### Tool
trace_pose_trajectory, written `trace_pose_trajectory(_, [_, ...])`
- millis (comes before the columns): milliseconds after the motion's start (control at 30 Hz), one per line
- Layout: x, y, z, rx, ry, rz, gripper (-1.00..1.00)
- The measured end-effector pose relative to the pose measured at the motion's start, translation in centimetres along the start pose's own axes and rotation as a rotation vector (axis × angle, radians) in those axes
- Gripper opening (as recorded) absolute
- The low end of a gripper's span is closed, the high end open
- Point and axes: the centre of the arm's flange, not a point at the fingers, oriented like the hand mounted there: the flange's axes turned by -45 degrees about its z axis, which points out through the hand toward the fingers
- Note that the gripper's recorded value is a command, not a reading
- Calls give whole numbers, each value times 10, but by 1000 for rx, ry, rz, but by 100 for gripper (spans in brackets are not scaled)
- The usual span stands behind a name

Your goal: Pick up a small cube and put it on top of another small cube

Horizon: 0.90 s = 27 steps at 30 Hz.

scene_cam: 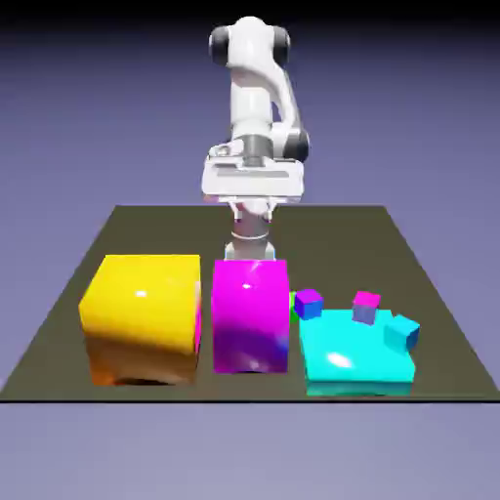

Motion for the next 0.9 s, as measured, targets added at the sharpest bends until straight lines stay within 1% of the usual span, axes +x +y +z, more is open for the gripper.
trace_pose_trajectory(233, [-66,-111,63,41,-410,-464,0])
trace_pose_trajectory(467, [-155,-188,87,-24,-732,-957,0])
trace_pose_trajectory(700, [-253,-234,90,-178,-943,-1511,0])
trace_pose_trajectory(767, [-281,-244,88,-231,-969,-1684,0])
trace_pose_trajectory(900, [-333,-245,90,-288,-1031,-1953,0])
